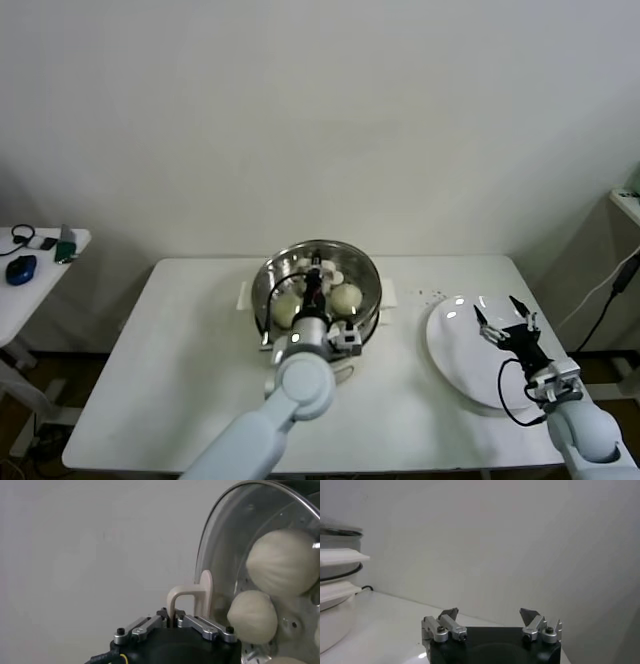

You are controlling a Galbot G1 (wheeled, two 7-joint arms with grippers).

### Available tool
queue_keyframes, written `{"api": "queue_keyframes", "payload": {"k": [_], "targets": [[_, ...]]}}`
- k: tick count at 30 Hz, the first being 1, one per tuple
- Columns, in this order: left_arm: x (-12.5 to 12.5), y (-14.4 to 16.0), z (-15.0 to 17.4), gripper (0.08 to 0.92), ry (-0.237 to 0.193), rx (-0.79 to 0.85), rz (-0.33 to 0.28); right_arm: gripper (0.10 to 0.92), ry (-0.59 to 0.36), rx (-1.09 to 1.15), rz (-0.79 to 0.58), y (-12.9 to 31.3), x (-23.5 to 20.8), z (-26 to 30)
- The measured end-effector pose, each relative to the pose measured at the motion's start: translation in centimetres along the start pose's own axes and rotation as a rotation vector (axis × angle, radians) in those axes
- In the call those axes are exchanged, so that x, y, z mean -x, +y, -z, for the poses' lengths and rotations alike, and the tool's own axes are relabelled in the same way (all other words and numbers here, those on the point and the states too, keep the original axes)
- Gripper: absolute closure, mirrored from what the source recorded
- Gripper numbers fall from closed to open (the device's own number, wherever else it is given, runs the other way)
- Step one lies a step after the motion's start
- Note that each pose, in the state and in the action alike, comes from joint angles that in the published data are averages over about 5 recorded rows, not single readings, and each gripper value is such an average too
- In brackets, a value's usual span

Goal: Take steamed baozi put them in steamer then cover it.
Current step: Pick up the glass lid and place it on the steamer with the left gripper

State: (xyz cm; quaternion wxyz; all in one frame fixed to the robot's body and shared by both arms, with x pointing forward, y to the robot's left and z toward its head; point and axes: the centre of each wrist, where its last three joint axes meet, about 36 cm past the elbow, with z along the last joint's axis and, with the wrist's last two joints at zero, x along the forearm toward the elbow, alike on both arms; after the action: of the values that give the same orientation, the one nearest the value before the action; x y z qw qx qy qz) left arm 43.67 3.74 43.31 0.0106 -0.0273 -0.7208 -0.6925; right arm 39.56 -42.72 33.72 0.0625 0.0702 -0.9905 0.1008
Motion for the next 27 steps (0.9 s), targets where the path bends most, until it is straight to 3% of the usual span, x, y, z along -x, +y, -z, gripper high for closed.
{"api": "queue_keyframes", "payload": {"k": [27], "targets": [[0.0,-1.3,0.0,0.853,0.002,0.035,0.008,0.200,-0.016,0.008,-0.005,0.1,0.4,0.2]]}}
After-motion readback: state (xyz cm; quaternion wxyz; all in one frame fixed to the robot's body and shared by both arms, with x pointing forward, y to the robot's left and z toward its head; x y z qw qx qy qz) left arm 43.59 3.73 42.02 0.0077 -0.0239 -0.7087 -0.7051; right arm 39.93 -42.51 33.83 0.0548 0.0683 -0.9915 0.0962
